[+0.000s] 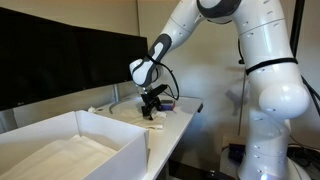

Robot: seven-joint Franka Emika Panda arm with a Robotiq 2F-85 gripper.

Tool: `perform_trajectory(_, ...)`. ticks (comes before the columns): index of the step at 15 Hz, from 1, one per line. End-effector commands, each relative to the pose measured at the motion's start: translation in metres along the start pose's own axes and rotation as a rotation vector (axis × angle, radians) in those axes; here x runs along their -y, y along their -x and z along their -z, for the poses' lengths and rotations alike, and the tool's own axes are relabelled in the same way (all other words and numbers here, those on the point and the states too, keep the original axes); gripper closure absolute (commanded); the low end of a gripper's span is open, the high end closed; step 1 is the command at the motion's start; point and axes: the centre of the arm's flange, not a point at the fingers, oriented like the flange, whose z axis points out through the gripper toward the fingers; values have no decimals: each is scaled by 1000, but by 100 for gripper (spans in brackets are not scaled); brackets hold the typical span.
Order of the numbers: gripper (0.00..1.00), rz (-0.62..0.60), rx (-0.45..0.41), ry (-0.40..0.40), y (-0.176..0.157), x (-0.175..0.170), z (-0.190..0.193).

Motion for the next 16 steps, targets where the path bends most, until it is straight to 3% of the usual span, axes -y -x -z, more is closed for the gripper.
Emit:
perform_trajectory(1, 0, -13, 9, 10, -2, -8, 3)
perform_trajectory(9, 0, -32, -144, -37, 5, -36, 89)
perform_trajectory(16, 0, 253, -232, -89, 60, -1, 187)
